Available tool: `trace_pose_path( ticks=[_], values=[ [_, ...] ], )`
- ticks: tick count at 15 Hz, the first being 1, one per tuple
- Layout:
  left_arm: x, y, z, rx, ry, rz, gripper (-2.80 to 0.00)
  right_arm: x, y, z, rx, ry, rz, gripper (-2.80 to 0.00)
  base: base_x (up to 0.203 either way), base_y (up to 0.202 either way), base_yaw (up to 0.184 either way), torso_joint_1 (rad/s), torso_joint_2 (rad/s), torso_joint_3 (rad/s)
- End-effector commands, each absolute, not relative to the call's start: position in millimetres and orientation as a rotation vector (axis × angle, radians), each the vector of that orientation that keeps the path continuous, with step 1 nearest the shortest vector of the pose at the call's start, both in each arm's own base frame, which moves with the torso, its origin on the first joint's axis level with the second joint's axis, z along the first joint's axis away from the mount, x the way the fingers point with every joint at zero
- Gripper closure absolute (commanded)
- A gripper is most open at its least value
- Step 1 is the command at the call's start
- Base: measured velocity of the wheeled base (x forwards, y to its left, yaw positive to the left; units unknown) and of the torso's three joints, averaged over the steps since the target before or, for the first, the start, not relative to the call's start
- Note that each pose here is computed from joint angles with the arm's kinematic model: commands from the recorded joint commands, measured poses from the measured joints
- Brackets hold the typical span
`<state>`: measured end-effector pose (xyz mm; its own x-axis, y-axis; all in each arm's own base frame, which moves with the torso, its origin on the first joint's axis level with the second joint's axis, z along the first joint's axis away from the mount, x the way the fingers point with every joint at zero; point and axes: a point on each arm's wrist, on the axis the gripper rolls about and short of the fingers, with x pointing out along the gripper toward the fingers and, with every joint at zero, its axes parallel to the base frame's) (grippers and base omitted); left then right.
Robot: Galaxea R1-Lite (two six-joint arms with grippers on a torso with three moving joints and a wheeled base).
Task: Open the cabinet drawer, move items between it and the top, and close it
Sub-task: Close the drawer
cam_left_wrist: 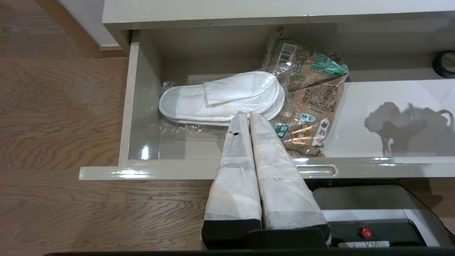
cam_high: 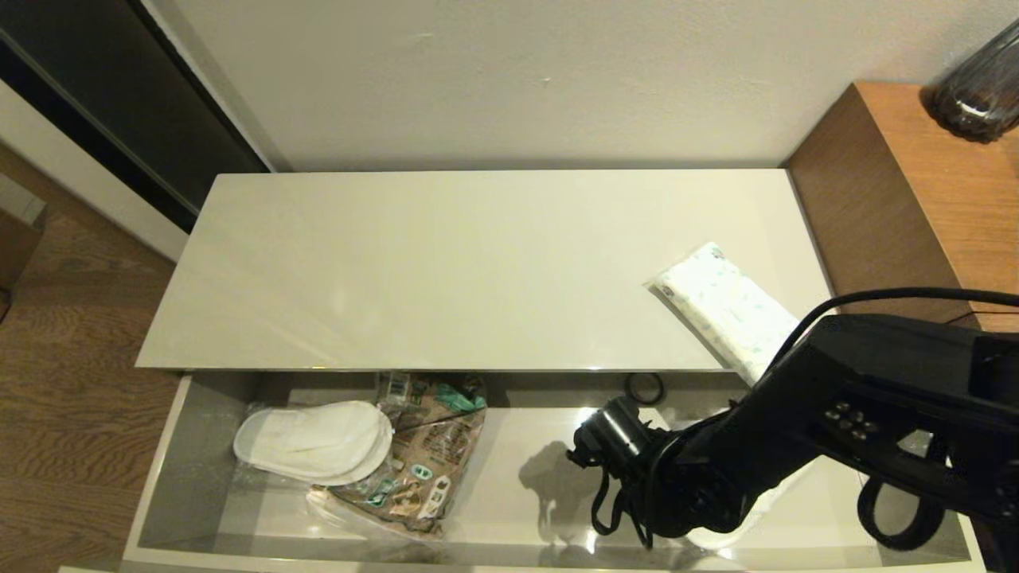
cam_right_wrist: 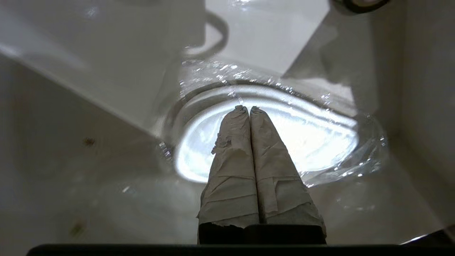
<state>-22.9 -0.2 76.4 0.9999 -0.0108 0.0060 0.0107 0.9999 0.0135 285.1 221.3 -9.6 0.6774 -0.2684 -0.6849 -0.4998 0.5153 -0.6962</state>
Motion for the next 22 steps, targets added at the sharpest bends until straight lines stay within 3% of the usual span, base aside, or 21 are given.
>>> trace_pose_path(
  ticks=[1, 7, 16, 22],
  values=[
    [-23, 0, 76, 0.014, -0.005, -0.010, 0.00, 296, 222, -36, -1.086, 0.847, 0.137, 0.00, 0.000, 0.000, 0.000, 0.000, 0.00, 0.000],
    [-23, 0, 76, 0.014, -0.006, -0.009, 0.00, 333, 212, -57, -1.052, 0.712, 0.064, 0.00, 0.000, 0.000, 0.000, 0.000, 0.00, 0.000],
    [-23, 0, 76, 0.014, -0.006, -0.011, 0.00, 357, 205, -51, -1.183, 0.550, 0.053, 0.00, 0.000, 0.000, 0.000, 0.000, 0.00, 0.000],
    [-23, 0, 76, 0.014, -0.005, -0.010, 0.00, 364, 198, -52, -1.244, 0.540, 0.046, 0.00, 0.000, 0.000, 0.000, 0.000, 0.00, 0.000]
  ],
)
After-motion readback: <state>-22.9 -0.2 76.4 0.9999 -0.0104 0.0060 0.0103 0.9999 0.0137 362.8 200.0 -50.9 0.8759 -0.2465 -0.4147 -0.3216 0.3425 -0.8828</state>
